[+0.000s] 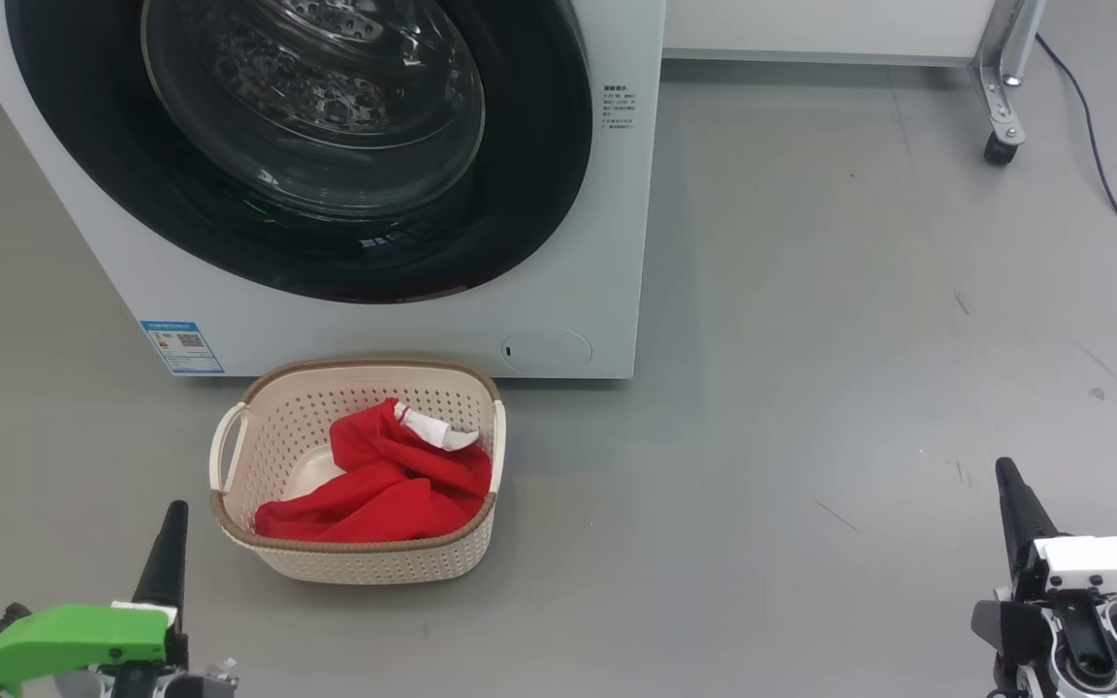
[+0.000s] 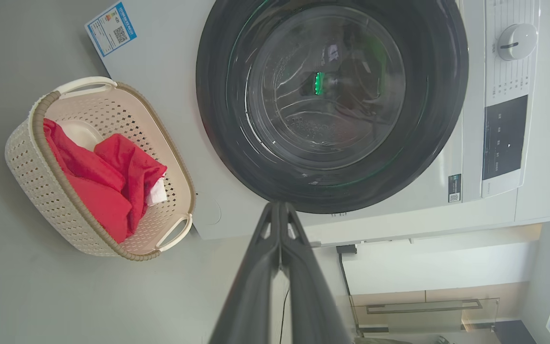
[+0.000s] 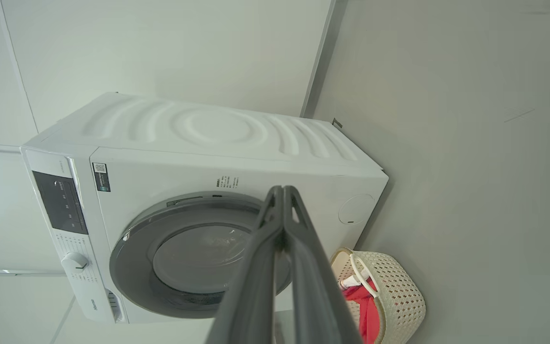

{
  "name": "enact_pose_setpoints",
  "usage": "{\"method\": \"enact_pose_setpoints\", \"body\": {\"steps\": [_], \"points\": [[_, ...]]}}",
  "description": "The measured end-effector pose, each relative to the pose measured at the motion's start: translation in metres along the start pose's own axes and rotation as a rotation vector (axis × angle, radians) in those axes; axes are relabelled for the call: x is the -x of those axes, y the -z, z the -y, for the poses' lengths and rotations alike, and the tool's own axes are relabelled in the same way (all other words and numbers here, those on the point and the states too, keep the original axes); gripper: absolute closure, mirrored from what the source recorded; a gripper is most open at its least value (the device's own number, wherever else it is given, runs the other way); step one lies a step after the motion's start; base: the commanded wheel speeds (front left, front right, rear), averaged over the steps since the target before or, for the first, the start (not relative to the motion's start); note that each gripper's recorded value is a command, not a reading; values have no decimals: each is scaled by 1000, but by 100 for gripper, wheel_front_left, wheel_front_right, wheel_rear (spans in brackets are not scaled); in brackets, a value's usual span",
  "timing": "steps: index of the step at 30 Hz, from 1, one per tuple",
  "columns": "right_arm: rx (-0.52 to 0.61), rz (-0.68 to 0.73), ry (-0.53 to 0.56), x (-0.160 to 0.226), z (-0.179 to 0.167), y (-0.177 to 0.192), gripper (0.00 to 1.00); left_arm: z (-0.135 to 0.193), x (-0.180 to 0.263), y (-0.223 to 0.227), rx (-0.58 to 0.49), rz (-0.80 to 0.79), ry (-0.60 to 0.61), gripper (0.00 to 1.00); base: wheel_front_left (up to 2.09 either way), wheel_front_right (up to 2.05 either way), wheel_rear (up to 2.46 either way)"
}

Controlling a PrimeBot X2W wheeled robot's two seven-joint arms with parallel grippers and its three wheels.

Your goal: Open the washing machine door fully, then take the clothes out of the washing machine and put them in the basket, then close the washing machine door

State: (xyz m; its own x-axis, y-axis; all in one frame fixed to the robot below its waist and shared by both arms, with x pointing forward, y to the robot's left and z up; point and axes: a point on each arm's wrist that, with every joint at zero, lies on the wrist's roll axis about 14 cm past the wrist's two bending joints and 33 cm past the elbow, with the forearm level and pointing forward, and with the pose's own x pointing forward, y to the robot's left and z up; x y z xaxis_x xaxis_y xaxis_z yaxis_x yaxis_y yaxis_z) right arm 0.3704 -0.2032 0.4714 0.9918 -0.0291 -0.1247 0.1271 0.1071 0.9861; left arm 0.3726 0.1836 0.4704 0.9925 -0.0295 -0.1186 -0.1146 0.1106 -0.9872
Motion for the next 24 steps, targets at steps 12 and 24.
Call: {"method": "enact_pose_setpoints", "body": {"steps": [12,24], "points": [[-114,0,-34,-3,-7,-3,100,5,-1,-4,110,4,21,100,0,0,0],[-115,2,-33,-3,-7,-3,100,5,-1,-4,111,2,22,100,0,0,0]]}}
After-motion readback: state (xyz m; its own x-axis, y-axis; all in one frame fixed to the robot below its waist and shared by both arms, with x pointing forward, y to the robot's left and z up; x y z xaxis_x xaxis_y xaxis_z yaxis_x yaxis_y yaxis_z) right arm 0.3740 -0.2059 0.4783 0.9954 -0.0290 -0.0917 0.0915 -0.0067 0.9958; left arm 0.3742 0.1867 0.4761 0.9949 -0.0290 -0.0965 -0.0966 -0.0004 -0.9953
